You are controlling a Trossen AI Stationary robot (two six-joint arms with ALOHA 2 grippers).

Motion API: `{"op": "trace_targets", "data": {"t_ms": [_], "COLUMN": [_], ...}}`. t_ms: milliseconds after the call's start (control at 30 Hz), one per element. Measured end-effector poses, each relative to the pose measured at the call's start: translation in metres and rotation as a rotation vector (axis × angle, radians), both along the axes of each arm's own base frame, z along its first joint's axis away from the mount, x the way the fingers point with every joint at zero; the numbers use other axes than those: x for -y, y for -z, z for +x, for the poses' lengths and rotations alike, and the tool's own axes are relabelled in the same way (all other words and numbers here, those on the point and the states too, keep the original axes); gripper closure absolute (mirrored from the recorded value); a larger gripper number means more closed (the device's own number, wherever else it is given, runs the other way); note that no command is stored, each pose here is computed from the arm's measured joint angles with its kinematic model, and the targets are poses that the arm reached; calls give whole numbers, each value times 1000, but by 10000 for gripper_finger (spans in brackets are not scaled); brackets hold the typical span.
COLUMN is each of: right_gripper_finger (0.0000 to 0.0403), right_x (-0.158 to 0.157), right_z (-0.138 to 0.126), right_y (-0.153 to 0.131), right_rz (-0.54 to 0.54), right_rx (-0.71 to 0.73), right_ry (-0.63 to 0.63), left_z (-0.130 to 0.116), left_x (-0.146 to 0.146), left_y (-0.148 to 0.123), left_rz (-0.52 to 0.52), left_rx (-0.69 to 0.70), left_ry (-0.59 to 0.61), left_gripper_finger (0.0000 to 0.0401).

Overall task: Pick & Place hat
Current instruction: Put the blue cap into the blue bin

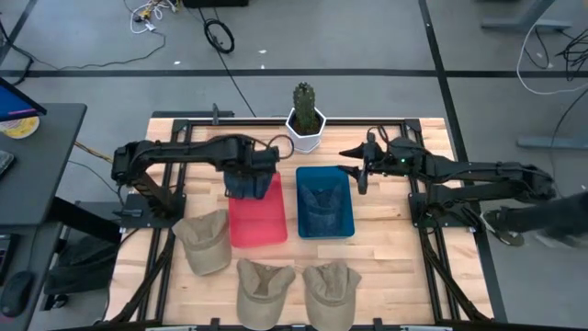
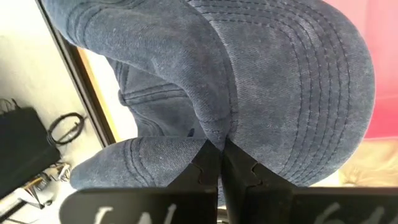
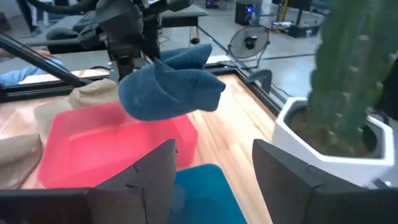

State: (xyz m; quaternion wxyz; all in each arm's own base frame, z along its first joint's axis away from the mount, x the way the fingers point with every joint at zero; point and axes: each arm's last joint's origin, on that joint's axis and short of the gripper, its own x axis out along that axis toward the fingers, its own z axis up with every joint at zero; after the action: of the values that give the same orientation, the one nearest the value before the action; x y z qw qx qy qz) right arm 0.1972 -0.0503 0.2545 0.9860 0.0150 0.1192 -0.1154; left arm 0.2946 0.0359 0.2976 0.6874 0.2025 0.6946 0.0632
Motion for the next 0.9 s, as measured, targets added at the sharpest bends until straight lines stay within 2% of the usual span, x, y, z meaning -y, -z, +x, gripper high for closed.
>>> {"op": "trace_targets", "data": {"t_ms": [233,467,700,900], "right_gripper_finger": [188,188,188,188], "right_x": [-1,-1,-1,-17], "right_z": [22,29,32,44], "right_y": [-4,-6,1,10], "right_rz": [31,43,61,-126], "right_rx": [169,242,188,149], "right_ry": [-17,-13,-33,-193], "left_z": [2,3,5,11], "left_x": [21,32,36,36], "left_y": [0,0,0,-1], "left_rz": [0,27,30,39], "left_rx": [11,26,36,76], "left_ry": [42,54,100,138], "left_gripper_finger": [399,399,399,399]}}
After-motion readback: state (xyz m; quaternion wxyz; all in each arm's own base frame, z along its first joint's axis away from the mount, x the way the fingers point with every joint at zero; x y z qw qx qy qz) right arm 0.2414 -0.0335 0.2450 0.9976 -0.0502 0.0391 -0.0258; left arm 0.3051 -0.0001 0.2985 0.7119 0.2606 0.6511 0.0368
